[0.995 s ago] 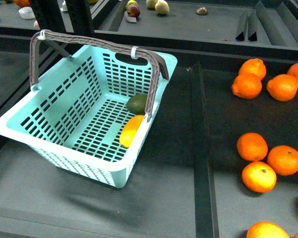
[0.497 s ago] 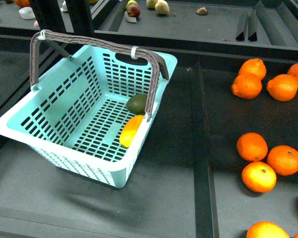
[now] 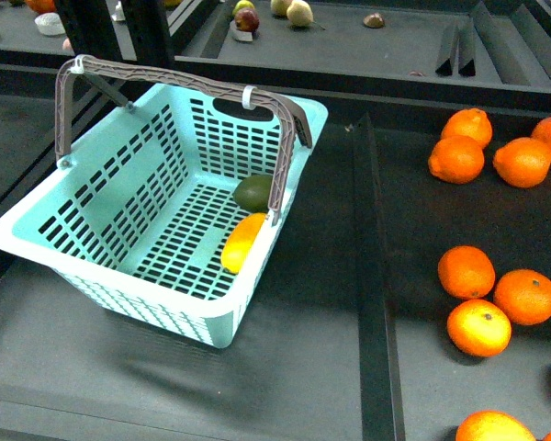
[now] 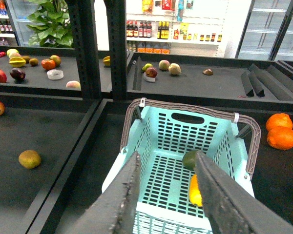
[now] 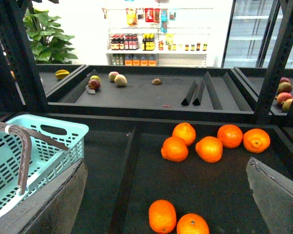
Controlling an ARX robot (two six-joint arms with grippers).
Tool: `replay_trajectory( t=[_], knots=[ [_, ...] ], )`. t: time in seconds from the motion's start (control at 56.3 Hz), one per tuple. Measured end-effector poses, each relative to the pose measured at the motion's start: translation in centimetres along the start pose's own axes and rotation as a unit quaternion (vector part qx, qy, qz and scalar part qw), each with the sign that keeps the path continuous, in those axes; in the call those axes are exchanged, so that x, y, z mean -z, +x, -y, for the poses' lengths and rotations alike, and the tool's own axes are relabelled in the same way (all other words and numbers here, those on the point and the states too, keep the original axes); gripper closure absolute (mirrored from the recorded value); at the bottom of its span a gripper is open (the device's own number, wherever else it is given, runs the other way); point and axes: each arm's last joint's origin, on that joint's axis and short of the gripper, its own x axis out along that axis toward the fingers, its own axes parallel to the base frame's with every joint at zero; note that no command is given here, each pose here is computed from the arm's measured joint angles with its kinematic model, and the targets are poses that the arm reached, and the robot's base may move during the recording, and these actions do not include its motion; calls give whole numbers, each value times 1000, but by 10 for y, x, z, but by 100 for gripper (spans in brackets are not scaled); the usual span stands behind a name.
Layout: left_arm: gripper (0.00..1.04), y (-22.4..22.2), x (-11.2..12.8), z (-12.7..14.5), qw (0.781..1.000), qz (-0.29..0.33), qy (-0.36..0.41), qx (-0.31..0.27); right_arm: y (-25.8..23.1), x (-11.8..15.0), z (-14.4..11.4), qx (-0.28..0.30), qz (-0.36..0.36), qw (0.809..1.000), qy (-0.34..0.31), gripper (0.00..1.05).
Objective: Pick mango and avocado into basket
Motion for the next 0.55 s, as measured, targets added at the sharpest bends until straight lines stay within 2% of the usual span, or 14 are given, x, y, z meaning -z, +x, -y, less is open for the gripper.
replay_trajectory(
  t=[0.302,0.551],
  knots=[
    [6,0,0,0,1000,0,0,0,0,0,0,0,0,1000,0,8],
    [7,0,0,0,1000,0,0,0,0,0,0,0,0,1000,0,8]
  ],
)
